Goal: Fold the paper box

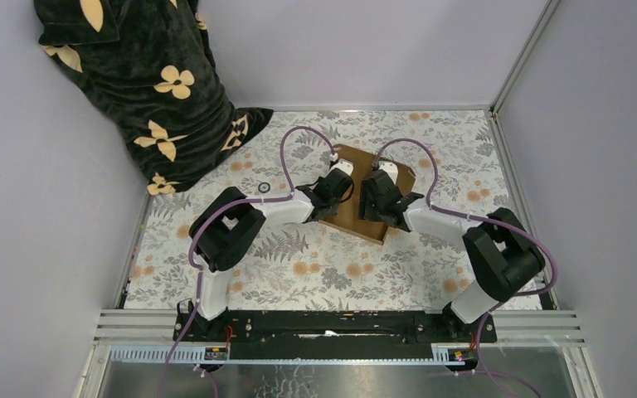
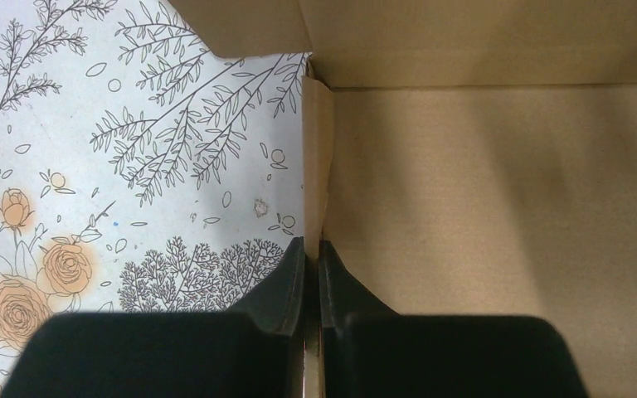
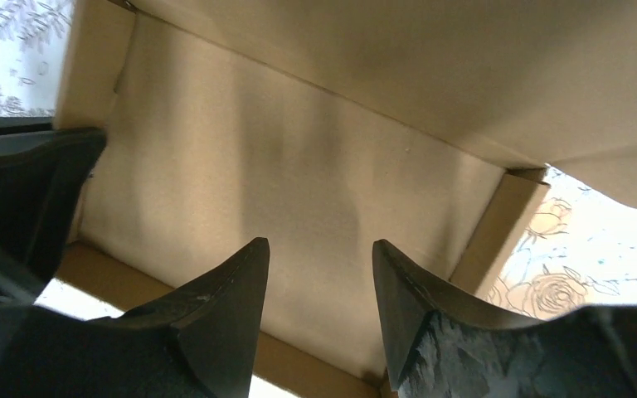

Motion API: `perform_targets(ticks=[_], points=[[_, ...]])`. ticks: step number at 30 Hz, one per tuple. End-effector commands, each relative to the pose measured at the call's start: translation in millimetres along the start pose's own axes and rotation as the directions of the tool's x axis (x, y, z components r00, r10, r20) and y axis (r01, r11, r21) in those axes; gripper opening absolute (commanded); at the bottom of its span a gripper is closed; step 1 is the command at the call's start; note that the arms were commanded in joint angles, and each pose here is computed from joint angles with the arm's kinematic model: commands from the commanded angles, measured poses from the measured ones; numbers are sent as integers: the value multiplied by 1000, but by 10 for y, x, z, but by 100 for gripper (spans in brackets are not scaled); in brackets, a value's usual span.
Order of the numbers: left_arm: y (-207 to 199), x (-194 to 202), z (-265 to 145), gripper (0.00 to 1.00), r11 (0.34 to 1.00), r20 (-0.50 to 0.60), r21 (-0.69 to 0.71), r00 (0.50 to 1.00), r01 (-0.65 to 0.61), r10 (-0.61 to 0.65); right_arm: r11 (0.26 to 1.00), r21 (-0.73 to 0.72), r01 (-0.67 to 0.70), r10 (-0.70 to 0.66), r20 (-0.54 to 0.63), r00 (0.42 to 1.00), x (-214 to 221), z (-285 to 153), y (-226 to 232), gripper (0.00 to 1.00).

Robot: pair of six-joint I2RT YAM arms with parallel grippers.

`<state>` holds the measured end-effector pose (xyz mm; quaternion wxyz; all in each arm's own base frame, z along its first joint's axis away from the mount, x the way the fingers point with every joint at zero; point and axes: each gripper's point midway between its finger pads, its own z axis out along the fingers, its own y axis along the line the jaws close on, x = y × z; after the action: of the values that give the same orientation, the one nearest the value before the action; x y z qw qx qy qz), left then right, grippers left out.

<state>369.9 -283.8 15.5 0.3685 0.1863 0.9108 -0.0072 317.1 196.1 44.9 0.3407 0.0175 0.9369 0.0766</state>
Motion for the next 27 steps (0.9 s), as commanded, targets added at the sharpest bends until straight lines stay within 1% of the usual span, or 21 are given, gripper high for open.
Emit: perform_targets(ticks=[1, 9, 27], points=[[55, 0, 36, 5, 998, 6, -44, 999, -41, 42, 999, -38, 23, -24, -8, 1000, -37, 129, 158, 56], [120, -73, -13, 5, 994, 31, -92, 998, -55, 58, 1000, -11, 26, -27, -50, 998, 102, 283, 122, 54], [100, -76, 31, 7, 988, 17, -133, 997, -78, 81, 999, 7, 31, -31, -76, 997, 221, 317, 53, 54]])
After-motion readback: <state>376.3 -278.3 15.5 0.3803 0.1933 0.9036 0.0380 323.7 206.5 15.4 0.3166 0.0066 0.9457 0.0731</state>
